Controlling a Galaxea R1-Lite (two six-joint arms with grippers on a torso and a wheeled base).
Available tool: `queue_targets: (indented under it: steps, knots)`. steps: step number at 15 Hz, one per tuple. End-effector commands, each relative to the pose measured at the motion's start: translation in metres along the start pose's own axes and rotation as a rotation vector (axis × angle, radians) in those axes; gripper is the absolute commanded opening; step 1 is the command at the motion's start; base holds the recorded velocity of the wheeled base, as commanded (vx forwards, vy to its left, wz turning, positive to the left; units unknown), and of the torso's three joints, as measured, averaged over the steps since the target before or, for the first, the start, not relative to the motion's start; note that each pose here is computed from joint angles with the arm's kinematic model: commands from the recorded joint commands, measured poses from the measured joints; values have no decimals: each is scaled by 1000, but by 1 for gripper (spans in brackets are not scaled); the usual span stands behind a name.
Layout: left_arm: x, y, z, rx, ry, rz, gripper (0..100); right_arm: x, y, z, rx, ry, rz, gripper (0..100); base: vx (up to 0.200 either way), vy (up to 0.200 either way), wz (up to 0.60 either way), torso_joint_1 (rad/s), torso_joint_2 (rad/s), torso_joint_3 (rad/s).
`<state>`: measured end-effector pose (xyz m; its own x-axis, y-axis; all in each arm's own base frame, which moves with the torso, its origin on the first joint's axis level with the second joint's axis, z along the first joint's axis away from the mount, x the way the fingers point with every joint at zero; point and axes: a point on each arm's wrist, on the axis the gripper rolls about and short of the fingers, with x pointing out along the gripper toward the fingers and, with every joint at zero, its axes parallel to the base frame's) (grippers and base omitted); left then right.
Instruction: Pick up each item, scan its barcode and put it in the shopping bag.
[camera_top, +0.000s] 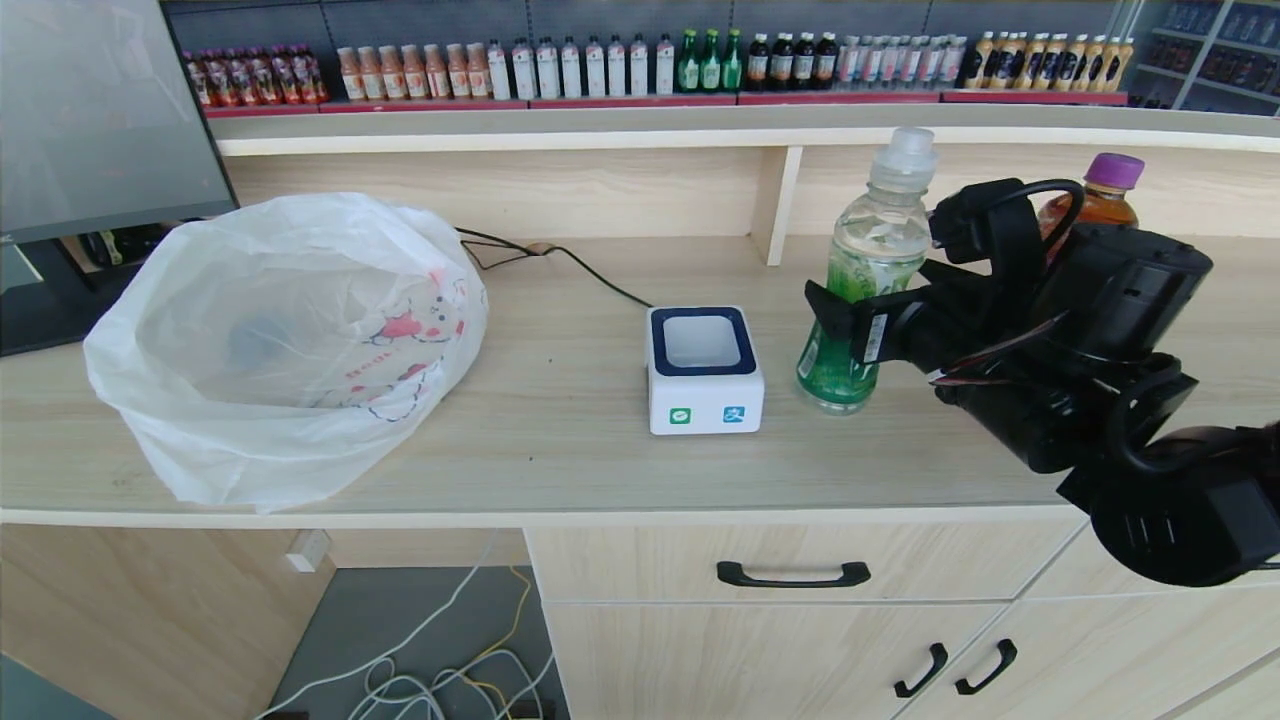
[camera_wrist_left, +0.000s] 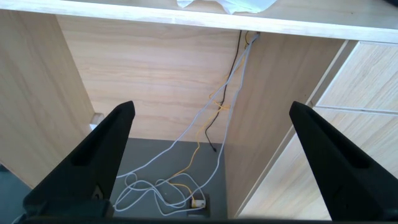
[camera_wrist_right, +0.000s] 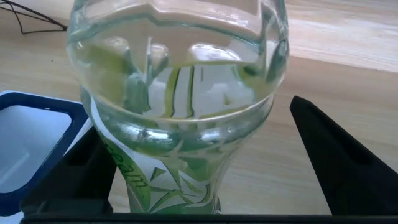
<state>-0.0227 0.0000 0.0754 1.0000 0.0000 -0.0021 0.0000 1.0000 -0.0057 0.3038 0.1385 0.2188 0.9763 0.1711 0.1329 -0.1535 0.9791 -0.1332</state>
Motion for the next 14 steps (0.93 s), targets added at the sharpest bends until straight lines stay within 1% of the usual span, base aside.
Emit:
queue_targets:
  steps: [1, 4, 9, 14]
  knots:
    - [0, 0, 0, 0, -1, 0, 100, 0, 0, 0, 1, -3, 0, 100, 0, 0, 0, 0, 0, 0]
    - [0, 0, 0, 0, 1, 2, 100, 5, -1, 9, 10, -33, -25, 100, 0, 0, 0, 0, 0, 0]
    - [0, 0, 0, 0, 1, 0, 100, 5, -1, 9, 11, -34, -26, 100, 0, 0, 0, 0, 0, 0]
    - [0, 0, 0, 0, 1, 2, 100, 7, -2, 15, 23, -56, -31, 100, 0, 0, 0, 0, 0, 0]
